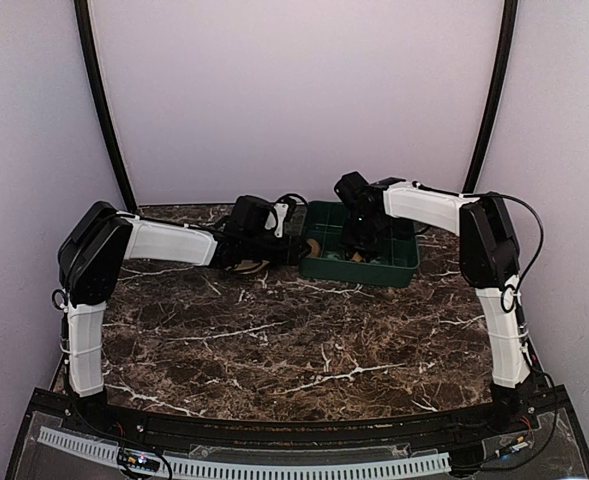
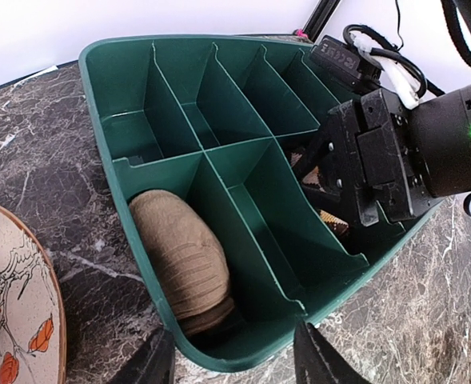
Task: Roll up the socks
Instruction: Place the sock in the storage box, then reset both arms
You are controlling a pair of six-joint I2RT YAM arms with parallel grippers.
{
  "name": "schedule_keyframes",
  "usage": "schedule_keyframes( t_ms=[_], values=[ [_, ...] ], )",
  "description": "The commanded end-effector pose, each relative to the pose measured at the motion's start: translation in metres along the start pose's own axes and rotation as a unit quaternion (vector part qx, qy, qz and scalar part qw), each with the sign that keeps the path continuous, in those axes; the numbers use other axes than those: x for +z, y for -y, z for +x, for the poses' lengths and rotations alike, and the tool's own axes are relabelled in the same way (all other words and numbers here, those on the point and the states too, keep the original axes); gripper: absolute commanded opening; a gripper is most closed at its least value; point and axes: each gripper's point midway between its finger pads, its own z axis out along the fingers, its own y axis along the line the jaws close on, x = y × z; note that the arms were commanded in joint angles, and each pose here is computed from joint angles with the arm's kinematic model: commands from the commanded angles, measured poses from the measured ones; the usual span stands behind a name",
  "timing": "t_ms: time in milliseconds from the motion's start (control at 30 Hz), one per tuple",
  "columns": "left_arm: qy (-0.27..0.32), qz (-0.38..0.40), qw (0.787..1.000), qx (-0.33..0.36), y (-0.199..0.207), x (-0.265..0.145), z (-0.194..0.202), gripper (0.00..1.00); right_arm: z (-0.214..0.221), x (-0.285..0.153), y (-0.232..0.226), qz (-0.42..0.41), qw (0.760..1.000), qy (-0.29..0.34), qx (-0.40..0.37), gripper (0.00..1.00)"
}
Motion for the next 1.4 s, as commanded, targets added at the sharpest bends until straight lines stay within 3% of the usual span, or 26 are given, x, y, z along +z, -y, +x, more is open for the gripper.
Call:
schedule_keyframes(
  t_ms=[0, 433, 667, 733, 767, 800, 1000, 1133, 1367],
  values=[
    [0.014, 0.009, 1.0, 0.006, 0.008, -0.012, -0.019, 0.53, -0.003, -0.01, 0.006, 0.004, 1.0, 0.007, 0.003, 0.56],
    [0.031, 0.004, 0.999, 0.029, 0.021, -0.037, -0.036, 0.53, -0.024, -0.065, -0.006, -0.021, 0.997, 0.073, -0.017, 0.58],
    [0.075, -0.033, 0.995, 0.059, 0.025, -0.084, -0.069, 0.53, -0.038, -0.104, -0.006, -0.039, 0.987, 0.151, -0.034, 0.63],
    [0.094, -0.067, 0.991, 0.071, 0.018, -0.105, -0.078, 0.53, -0.043, -0.118, -0.003, -0.047, 0.98, 0.189, -0.038, 0.73],
    [0.106, -0.087, 0.988, 0.076, 0.013, -0.118, -0.083, 0.54, -0.048, -0.125, -0.001, -0.051, 0.976, 0.211, -0.036, 0.96],
    [0.119, -0.105, 0.984, 0.085, 0.009, -0.13, -0.088, 0.54, -0.051, -0.133, 0.003, -0.051, 0.972, 0.228, -0.036, 1.0],
    [0.189, -0.26, 0.935, 0.149, -0.034, -0.214, -0.11, 0.64, -0.072, -0.176, 0.042, -0.031, 0.943, 0.329, -0.044, 1.0],
    [0.198, -0.332, 0.912, 0.139, -0.089, -0.26, -0.102, 0.65, -0.08, -0.182, 0.088, 0.012, 0.931, 0.362, -0.036, 1.0],
    [0.199, -0.354, 0.907, 0.107, -0.17, -0.31, -0.068, 0.68, -0.083, -0.185, 0.152, 0.105, 0.908, 0.405, -0.034, 1.0]
  ],
)
